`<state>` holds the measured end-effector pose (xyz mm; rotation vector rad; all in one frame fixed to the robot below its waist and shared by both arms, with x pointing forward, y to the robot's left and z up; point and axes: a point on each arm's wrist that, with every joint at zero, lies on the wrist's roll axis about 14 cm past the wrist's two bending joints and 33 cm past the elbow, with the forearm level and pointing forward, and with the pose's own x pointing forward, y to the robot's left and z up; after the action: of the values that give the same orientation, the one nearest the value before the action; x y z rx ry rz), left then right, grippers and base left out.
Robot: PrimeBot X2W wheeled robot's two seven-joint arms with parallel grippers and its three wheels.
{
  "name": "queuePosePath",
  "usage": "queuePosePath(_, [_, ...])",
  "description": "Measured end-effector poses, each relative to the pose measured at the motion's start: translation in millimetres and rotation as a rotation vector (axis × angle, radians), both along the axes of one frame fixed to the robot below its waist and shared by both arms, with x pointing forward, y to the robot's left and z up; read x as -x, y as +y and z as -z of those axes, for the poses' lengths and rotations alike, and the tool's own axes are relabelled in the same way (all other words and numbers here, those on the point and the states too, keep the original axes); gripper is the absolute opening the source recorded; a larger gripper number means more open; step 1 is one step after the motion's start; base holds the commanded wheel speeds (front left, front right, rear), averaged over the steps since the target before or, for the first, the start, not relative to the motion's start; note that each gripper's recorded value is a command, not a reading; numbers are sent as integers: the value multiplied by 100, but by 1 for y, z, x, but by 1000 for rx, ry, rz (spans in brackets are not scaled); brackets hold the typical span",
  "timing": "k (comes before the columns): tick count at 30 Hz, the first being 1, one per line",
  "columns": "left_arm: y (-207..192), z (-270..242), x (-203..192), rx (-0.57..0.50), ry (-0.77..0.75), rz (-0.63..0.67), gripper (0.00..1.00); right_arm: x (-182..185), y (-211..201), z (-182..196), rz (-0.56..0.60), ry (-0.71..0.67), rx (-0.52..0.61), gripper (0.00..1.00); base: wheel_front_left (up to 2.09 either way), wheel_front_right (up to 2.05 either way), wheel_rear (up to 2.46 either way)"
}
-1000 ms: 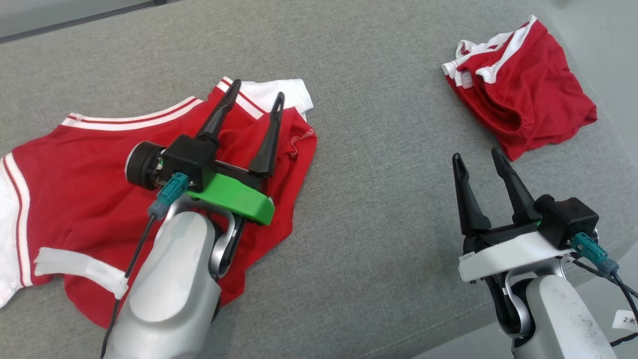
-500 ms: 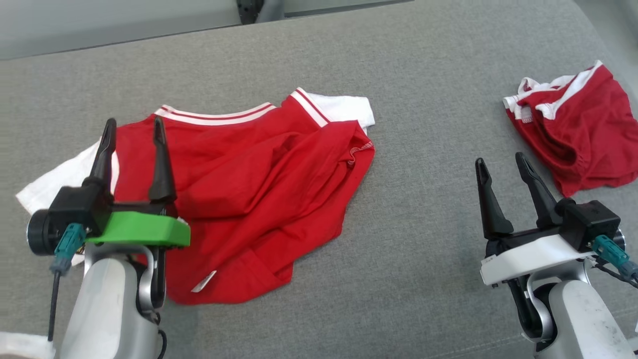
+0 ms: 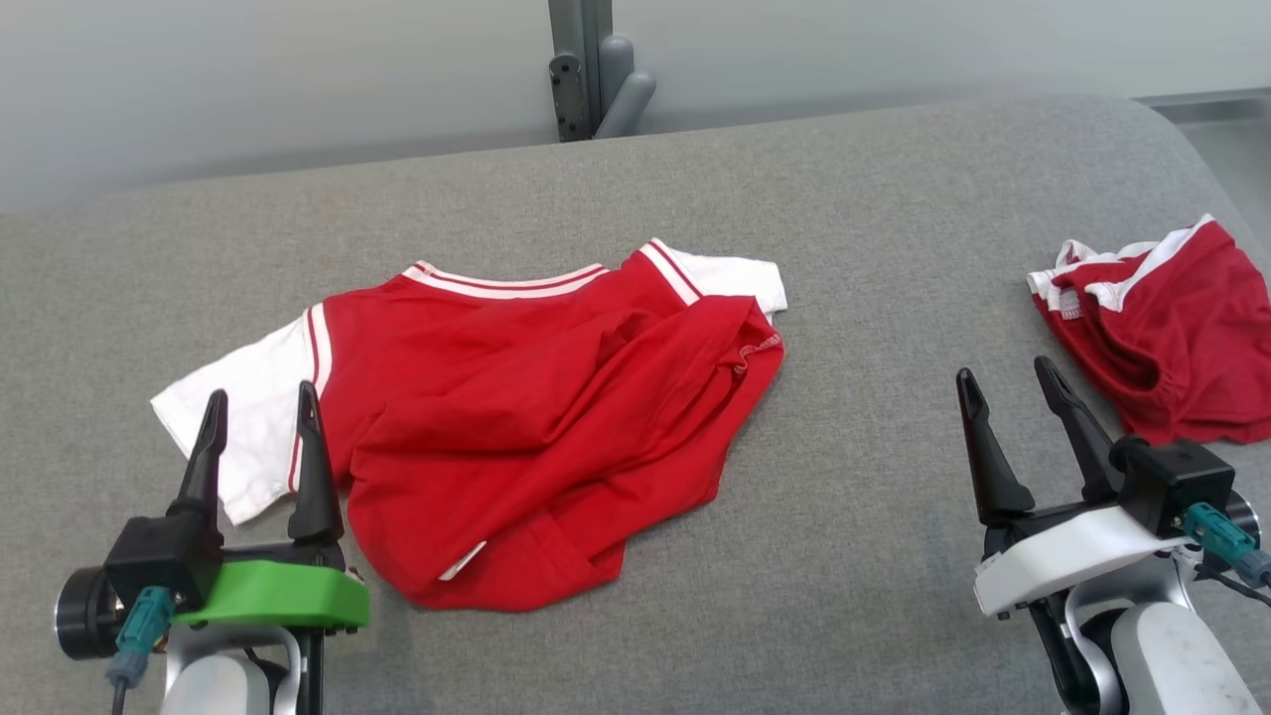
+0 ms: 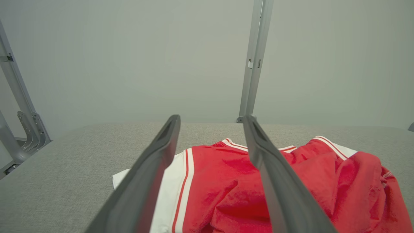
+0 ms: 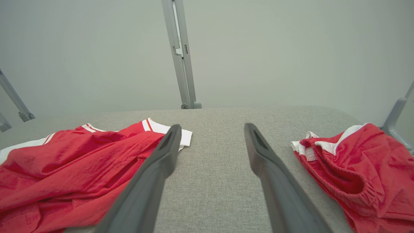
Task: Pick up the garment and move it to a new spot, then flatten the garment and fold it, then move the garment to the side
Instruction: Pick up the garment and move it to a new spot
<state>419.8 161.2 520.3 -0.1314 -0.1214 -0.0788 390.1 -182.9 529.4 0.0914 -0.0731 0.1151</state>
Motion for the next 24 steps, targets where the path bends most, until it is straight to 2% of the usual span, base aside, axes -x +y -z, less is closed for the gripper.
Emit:
queuePosePath(13, [-4, -2, 40, -6, 10, 8, 100, 27, -1, -9, 1, -9, 1, 100, 0, 0, 0])
queuePosePath(24, [-4, -3, 45, -7, 20, 14, 100, 30, 0, -9, 0, -5, -5, 100, 0, 0, 0])
